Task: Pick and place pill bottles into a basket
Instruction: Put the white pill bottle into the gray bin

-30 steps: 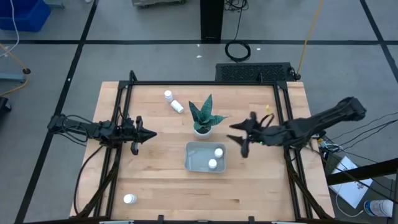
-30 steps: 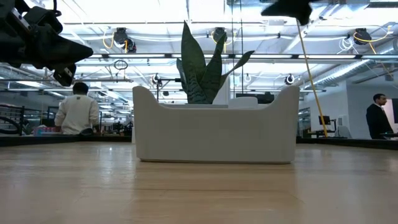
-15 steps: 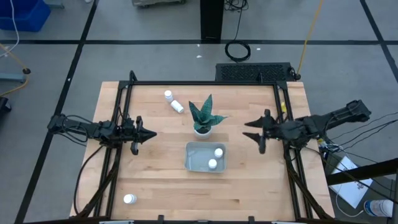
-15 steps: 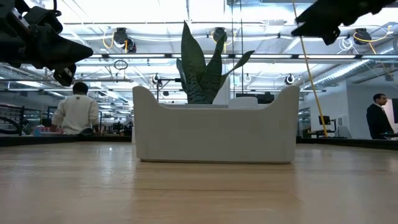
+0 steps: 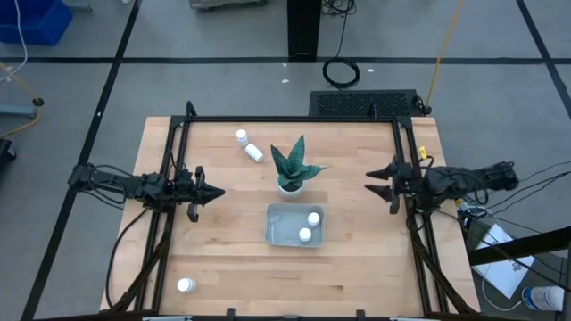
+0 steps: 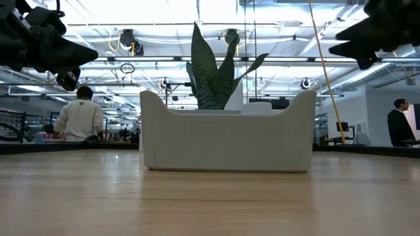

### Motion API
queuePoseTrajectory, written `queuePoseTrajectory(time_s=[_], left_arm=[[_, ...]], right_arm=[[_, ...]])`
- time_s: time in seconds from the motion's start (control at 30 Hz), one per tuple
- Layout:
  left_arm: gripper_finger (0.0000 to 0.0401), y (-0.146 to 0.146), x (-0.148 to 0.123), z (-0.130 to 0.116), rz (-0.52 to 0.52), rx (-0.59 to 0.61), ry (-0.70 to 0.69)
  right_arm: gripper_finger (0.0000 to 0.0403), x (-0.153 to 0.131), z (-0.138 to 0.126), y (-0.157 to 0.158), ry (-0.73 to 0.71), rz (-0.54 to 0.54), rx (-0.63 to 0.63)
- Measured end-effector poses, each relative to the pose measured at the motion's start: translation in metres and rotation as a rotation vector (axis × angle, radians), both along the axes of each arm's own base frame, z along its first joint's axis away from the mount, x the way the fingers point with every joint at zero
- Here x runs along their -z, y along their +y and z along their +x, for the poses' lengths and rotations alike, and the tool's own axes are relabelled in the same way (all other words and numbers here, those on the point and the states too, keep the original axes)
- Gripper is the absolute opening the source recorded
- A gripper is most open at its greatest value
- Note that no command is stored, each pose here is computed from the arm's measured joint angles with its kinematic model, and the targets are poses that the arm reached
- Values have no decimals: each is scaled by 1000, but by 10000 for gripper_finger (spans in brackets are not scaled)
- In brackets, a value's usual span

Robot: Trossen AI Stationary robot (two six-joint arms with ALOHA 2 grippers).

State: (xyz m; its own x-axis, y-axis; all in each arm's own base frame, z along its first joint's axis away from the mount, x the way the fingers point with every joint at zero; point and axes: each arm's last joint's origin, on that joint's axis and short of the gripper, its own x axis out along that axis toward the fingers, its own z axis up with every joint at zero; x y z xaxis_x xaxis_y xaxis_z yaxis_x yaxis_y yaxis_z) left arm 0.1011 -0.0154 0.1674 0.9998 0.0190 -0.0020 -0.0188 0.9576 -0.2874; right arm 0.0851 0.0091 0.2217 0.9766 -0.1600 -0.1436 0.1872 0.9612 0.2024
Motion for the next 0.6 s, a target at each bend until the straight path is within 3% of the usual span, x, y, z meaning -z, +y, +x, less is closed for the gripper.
queuePoseTrajectory(time_s=[0.17, 0.6], left_arm=[[12, 0, 0, 0, 0, 0, 0], [12, 0, 0, 0, 0, 0, 0]], right_arm=[[194, 22, -6, 2, -41, 54, -124], [192, 61, 9, 8, -41, 92, -228]])
